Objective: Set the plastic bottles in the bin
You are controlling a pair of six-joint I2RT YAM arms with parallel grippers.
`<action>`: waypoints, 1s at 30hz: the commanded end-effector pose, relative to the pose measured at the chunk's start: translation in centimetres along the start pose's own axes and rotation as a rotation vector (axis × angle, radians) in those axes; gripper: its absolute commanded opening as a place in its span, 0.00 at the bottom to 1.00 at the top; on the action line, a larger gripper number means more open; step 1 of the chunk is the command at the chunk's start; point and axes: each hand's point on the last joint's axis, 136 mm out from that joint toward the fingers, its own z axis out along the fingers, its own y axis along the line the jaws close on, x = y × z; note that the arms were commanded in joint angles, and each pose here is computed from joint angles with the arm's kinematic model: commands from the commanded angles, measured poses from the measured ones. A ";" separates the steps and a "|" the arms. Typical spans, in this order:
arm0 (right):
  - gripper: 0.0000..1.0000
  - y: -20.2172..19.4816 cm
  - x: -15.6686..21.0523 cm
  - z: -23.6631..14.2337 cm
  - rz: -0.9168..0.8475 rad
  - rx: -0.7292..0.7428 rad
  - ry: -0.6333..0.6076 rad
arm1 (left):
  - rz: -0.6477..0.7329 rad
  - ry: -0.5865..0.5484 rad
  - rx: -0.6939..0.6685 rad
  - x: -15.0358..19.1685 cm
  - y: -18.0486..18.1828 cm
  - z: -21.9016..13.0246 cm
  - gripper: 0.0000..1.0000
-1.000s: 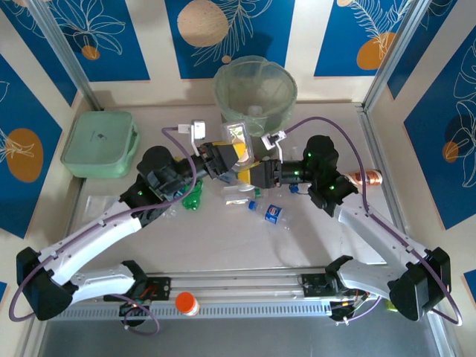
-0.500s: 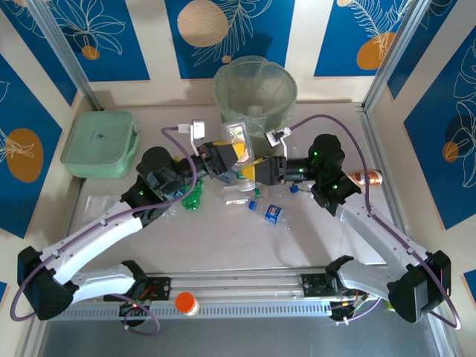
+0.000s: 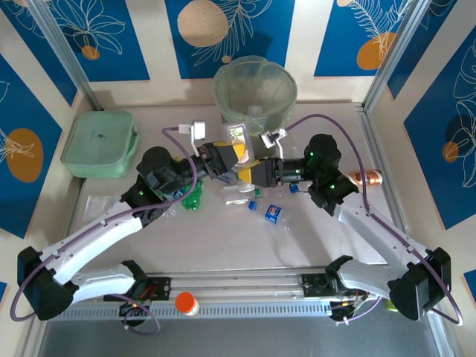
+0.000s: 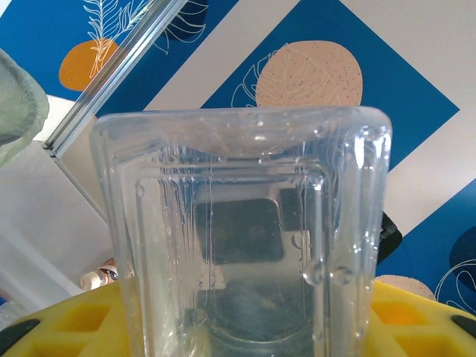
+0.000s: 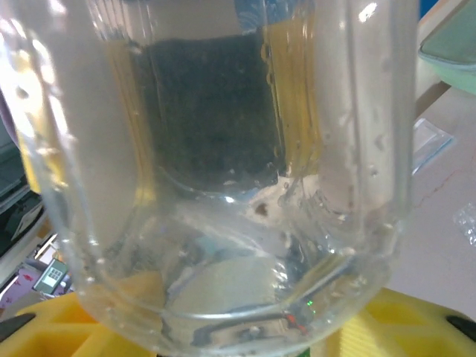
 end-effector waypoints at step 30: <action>0.22 -7.6 -10.0 -6.3 -0.140 0.781 -0.161 | 0.539 0.154 -0.697 -1.8 6.3 -11.2 0.87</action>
